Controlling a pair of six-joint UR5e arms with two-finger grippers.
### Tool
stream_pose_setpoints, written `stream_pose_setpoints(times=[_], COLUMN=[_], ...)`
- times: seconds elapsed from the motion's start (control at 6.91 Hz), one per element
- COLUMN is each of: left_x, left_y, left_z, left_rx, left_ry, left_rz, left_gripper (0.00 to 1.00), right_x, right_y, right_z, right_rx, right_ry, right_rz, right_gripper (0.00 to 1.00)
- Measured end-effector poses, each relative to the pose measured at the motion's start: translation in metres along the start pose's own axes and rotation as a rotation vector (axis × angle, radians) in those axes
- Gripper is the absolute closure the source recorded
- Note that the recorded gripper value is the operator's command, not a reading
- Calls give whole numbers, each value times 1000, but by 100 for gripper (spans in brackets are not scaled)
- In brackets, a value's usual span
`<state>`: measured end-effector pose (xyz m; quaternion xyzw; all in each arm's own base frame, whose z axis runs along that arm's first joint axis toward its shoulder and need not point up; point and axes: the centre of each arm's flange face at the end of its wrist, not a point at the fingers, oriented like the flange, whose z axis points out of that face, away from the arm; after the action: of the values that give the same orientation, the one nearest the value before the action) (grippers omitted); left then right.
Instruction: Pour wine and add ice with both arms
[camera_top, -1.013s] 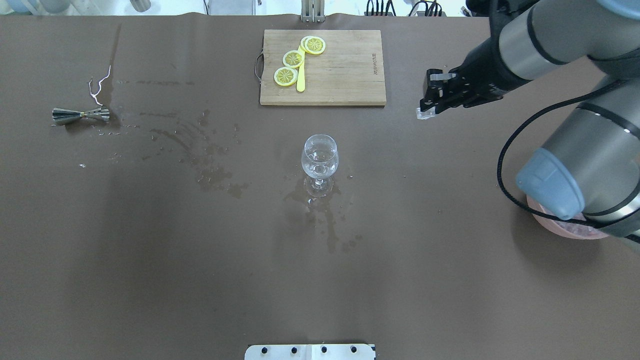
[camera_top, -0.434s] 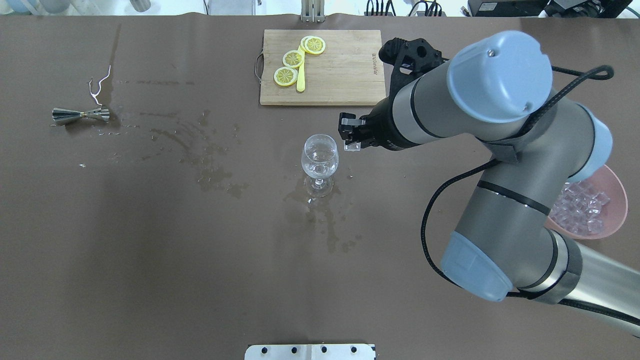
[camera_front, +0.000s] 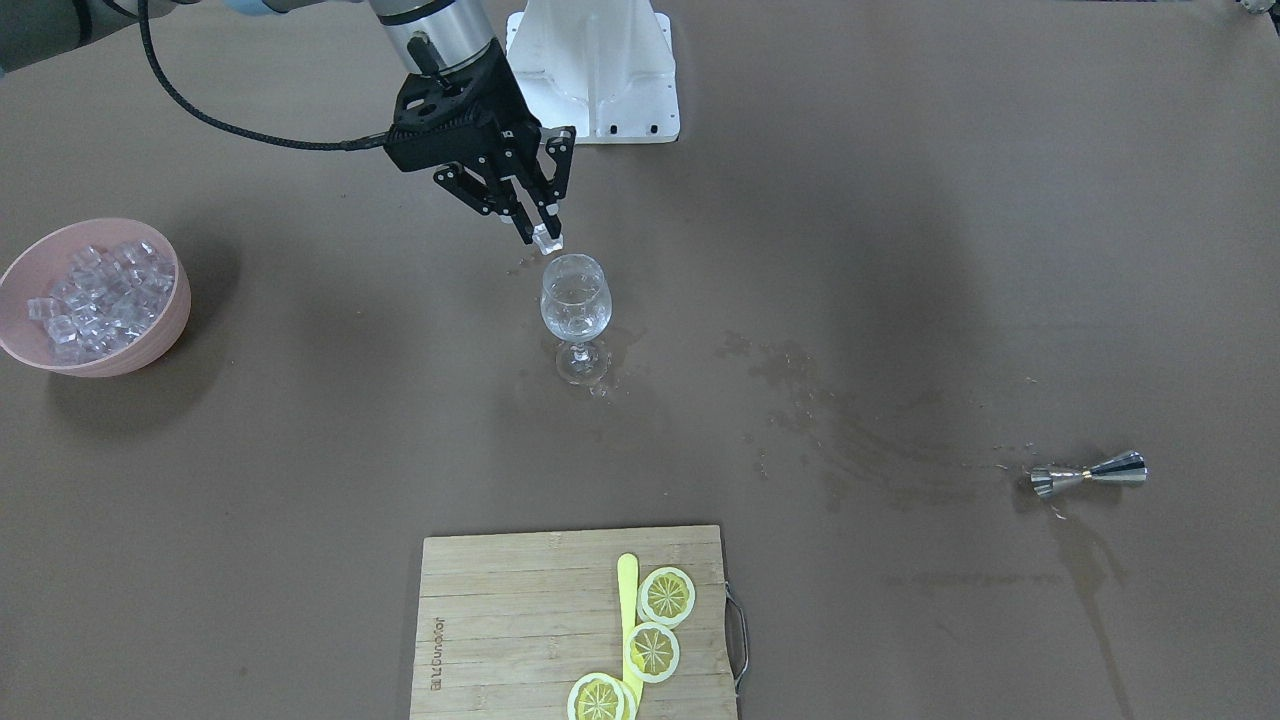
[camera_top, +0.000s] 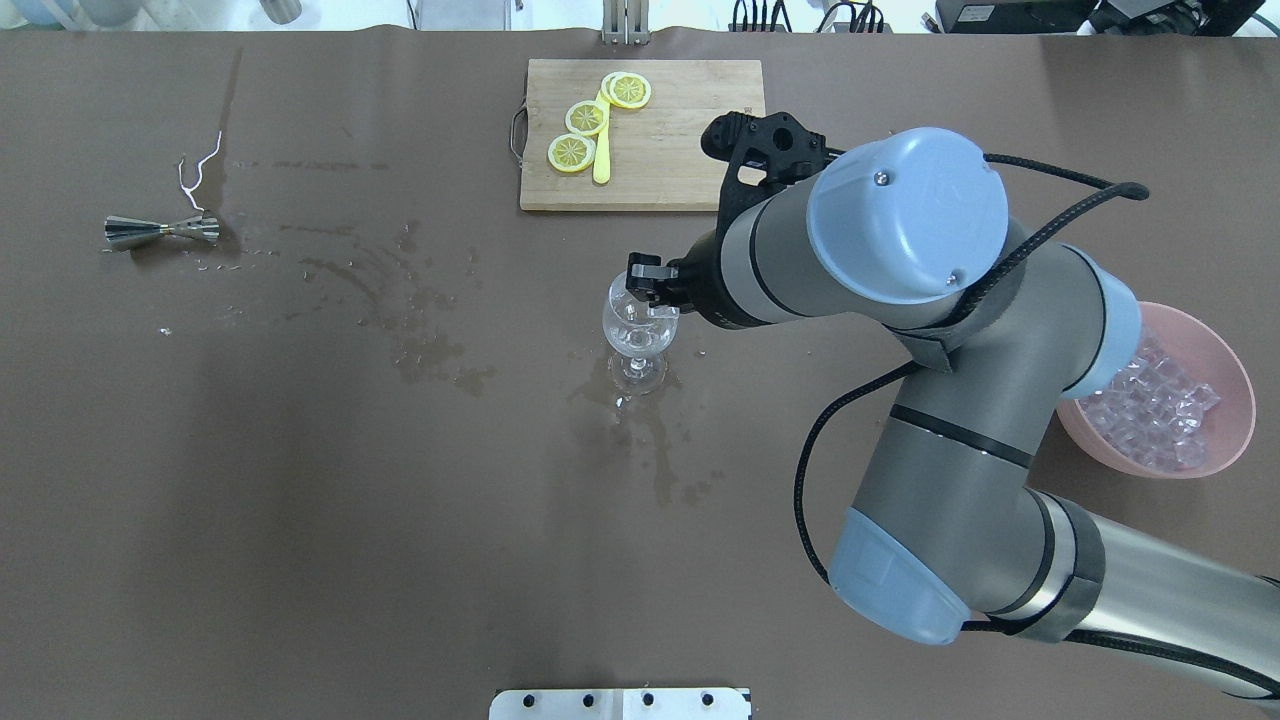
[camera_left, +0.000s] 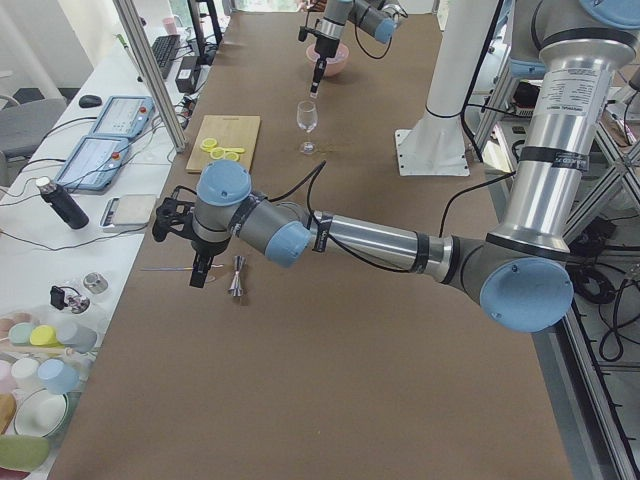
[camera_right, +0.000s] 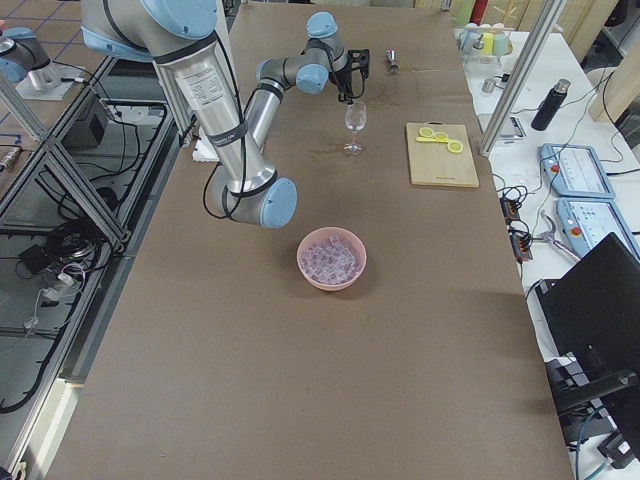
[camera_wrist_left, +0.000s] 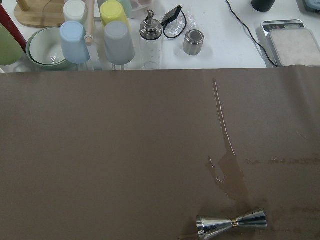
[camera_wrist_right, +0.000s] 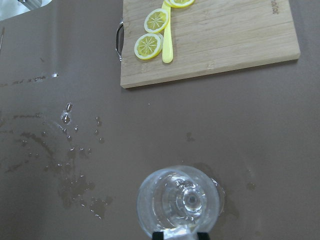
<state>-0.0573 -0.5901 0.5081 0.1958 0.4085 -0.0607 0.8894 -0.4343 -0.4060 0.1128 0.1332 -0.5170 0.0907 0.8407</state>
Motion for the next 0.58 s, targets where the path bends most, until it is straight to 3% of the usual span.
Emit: stream_pose_setpoints(times=[0.58], left_x=[-2], left_y=[2], left_z=[1], left_rx=[-3], left_ry=[-4], left_rz=[-3], left_gripper=[2], right_x=[-8], right_y=[-5], right_z=[13], right_rx=[14], right_ry=[19], right_rz=[-8], right_gripper=[100])
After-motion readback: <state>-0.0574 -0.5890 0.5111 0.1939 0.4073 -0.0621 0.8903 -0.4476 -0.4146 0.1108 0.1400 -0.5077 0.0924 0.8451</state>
